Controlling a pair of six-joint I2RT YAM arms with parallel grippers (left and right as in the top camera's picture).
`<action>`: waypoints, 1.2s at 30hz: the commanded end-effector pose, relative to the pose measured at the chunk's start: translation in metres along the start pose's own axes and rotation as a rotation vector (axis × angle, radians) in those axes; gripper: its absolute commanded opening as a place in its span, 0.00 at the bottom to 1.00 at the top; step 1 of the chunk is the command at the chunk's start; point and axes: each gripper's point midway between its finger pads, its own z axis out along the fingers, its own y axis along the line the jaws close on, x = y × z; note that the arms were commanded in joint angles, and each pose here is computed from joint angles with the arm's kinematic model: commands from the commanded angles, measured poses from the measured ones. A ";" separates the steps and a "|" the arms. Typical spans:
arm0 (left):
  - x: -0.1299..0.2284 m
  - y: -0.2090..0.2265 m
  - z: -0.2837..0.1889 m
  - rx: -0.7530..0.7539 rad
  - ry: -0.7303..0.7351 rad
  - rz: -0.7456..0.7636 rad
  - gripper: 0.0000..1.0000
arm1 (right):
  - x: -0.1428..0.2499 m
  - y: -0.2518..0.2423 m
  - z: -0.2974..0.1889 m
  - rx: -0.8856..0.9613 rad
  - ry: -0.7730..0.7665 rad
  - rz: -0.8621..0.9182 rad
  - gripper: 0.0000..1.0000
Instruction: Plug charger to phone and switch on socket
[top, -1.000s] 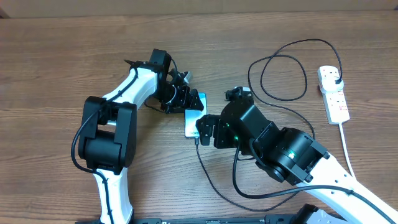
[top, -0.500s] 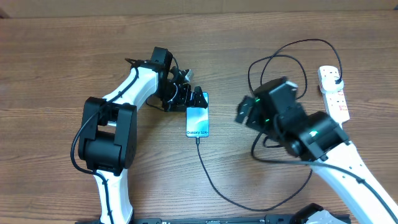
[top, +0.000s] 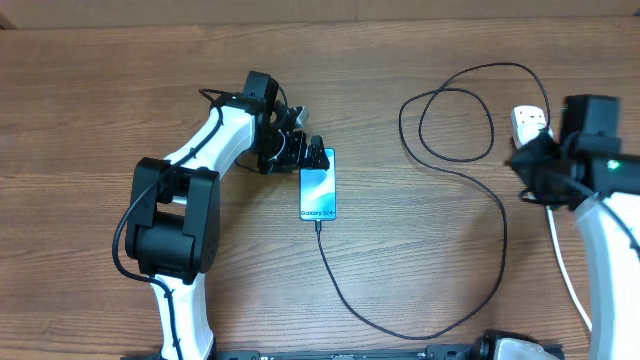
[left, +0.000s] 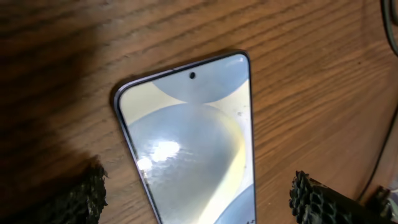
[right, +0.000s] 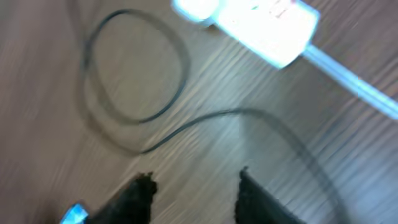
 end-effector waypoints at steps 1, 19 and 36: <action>0.040 0.080 0.040 -0.261 0.137 -0.078 1.00 | -0.033 -0.006 0.012 -0.012 0.015 0.043 0.04; 0.046 0.078 0.024 -0.257 0.174 -0.111 1.00 | -0.101 -0.024 0.107 0.147 0.153 0.124 0.04; -0.031 0.003 -0.115 -0.263 -0.330 0.089 1.00 | -0.113 -0.033 0.170 0.143 0.156 0.142 0.04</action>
